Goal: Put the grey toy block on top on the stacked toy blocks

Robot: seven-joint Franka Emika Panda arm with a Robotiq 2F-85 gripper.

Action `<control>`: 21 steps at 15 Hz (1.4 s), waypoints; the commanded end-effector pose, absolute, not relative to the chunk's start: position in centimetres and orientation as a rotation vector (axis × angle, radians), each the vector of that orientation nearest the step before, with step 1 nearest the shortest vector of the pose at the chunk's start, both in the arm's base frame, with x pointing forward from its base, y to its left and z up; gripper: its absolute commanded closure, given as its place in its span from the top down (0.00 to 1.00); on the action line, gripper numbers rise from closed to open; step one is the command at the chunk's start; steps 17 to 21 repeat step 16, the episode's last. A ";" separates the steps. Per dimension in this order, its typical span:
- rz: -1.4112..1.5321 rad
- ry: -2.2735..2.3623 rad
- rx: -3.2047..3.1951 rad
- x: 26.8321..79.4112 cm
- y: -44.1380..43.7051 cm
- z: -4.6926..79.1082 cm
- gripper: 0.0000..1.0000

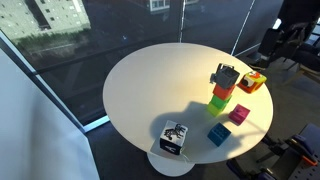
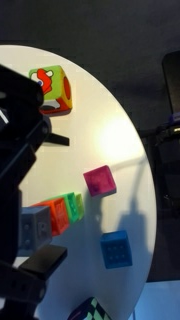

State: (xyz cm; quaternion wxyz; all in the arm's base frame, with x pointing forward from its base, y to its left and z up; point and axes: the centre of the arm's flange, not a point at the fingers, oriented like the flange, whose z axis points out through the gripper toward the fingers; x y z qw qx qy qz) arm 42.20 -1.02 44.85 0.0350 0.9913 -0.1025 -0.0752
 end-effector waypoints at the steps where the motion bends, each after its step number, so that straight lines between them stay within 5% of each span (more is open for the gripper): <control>1: -0.242 -0.260 3.031 39.0 -3.1 46.2 1.00; 21: -0.188 -0.104 3.111 36.7 -5.6 46.7 1.00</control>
